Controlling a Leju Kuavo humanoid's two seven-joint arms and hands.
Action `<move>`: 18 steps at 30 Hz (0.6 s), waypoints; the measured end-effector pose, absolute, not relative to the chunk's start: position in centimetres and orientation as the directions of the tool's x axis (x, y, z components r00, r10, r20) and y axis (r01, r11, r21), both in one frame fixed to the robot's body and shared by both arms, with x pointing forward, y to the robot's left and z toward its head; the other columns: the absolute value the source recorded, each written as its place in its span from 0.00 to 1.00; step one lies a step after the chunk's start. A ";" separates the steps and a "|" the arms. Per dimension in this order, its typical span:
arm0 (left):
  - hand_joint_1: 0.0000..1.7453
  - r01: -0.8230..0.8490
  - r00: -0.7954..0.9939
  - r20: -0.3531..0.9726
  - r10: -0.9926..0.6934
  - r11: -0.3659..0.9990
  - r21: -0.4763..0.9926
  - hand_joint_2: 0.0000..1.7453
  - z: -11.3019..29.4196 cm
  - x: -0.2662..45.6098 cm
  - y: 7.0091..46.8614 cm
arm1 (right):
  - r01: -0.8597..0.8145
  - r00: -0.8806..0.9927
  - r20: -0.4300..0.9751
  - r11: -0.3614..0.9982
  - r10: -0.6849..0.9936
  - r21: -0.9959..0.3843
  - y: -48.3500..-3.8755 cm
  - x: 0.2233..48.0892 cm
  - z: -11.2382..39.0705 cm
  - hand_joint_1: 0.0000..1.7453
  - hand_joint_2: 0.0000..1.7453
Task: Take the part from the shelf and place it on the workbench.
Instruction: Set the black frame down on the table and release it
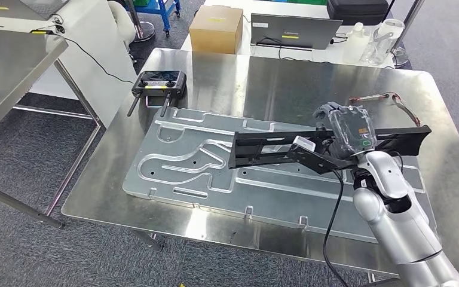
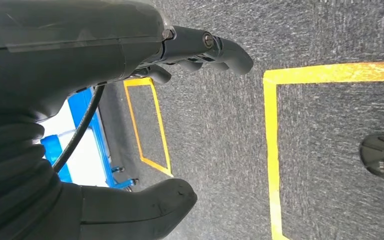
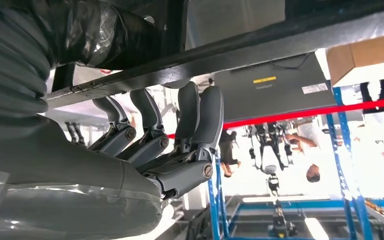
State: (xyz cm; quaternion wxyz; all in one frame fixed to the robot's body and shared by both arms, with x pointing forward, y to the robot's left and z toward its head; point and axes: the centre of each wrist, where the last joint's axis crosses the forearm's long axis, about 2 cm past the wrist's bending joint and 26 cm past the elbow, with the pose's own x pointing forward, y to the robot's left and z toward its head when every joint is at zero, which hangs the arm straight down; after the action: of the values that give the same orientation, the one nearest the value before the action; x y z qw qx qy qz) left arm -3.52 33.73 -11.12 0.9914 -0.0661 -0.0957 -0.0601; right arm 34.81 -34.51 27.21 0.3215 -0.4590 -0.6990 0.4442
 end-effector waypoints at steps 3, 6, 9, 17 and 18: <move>0.00 0.143 0.970 0.216 -0.115 0.983 -0.118 1.00 -11.1 -3.5 33.7 | 0.333 -0.367 0.068 0.200 0.928 -0.922 -35.0 35.3 27.6 1.00 1.00; 0.00 0.144 0.966 0.230 -0.114 0.983 -0.118 1.00 -11.1 -3.5 34.1 | 0.321 -0.355 0.078 0.200 0.932 -0.926 -35.3 35.8 28.0 1.00 1.00; 0.00 0.141 0.967 0.229 -0.112 0.983 -0.117 1.00 -11.0 -3.4 34.6 | 0.318 -0.332 0.086 0.198 0.939 -0.927 -35.1 36.1 27.7 1.00 1.00; 0.00 0.130 0.971 0.220 -0.098 0.983 -0.132 1.00 -11.0 -3.4 34.4 | 0.282 -0.298 0.125 0.213 0.946 -0.936 -36.4 36.4 24.9 0.00 0.00; 0.00 0.127 0.970 0.225 -0.093 0.982 -0.138 1.00 -11.0 -3.4 34.4 | 0.279 -0.291 0.128 0.212 0.948 -0.936 -36.6 36.6 24.8 0.00 0.00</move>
State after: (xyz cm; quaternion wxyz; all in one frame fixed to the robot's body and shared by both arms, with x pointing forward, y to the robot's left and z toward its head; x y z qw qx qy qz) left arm -3.37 34.44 -11.05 0.9896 -0.0757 -0.1093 -0.0556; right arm 36.58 -36.61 24.83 0.3857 -0.4537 -0.6764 0.4334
